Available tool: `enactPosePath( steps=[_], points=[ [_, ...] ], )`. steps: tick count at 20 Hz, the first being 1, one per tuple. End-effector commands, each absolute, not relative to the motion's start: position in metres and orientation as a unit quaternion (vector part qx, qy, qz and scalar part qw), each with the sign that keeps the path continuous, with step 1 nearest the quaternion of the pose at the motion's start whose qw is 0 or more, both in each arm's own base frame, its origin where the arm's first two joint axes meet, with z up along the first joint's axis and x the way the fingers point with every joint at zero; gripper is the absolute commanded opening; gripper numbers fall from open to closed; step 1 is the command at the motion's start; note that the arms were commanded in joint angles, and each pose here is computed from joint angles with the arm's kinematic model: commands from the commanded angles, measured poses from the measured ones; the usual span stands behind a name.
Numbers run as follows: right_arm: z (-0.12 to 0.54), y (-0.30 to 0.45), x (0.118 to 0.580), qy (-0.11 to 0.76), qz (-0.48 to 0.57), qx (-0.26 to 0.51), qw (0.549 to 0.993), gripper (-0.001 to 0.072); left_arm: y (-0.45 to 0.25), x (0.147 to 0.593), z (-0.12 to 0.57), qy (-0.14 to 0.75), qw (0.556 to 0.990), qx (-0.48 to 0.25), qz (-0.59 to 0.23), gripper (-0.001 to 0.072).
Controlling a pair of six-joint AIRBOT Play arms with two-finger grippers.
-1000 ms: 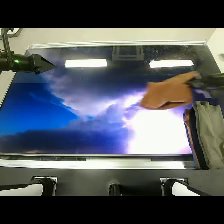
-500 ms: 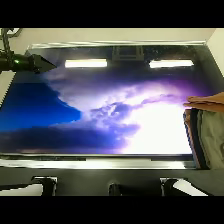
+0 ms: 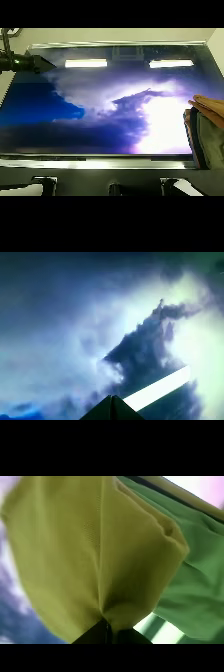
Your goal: Fold the shirts.
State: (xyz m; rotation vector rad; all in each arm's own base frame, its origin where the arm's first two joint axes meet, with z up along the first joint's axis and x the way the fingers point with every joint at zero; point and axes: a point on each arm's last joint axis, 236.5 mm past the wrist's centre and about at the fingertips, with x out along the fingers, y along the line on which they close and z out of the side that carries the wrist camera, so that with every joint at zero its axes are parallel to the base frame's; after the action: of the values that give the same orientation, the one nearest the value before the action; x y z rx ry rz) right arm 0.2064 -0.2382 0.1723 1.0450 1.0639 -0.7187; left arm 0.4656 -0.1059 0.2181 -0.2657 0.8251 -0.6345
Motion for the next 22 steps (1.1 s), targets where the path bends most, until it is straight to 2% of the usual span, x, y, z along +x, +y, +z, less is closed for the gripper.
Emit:
enactPosePath(
  steps=[1, 4, 7, 14, 18, 19, 20, 21, 22],
  points=[
    [0.112, -0.228, 0.147, 0.57, -0.371, 0.432, 0.592, 0.0045, -0.106, 0.466, 0.217, 0.393, 0.859, -0.126, -0.302, 0.0028],
    [0.071, -0.206, 0.135, 0.612, -0.349, 0.45, 0.549, 0.0045, -0.105, 0.467, 0.216, 0.394, 0.859, -0.127, -0.302, 0.0028],
    [0.048, -0.206, 0.114, 0.641, -0.362, 0.433, 0.52, 0.0045, -0.106, 0.467, 0.216, 0.395, 0.858, -0.127, -0.302, 0.0028],
    [0.034, -0.207, 0.094, 0.661, -0.383, 0.415, 0.494, 0.0045, -0.106, 0.467, 0.216, 0.396, 0.858, -0.129, -0.301, 0.0028],
    [0.03, -0.22, 0.098, 0.647, -0.395, 0.404, 0.512, 0.0049, -0.106, 0.467, 0.216, 0.396, 0.858, -0.129, -0.302, 0.0028],
    [0.03, -0.223, 0.1, 0.642, -0.397, 0.402, 0.518, 0.0212, -0.106, 0.467, 0.215, 0.396, 0.858, -0.129, -0.302, 0.0028],
    [0.03, -0.226, 0.104, 0.64, -0.391, 0.395, 0.531, 0.0564, -0.106, 0.467, 0.215, 0.396, 0.858, -0.129, -0.302, 0.0028],
    [0.033, -0.23, 0.11, 0.638, -0.379, 0.383, 0.55, 0.0699, -0.106, 0.467, 0.216, 0.396, 0.858, -0.129, -0.302, 0.0028],
    [0.043, -0.239, 0.117, 0.627, -0.377, 0.371, 0.572, 0.0691, -0.106, 0.466, 0.216, 0.395, 0.858, -0.129, -0.302, 0.0028]
  ],
)
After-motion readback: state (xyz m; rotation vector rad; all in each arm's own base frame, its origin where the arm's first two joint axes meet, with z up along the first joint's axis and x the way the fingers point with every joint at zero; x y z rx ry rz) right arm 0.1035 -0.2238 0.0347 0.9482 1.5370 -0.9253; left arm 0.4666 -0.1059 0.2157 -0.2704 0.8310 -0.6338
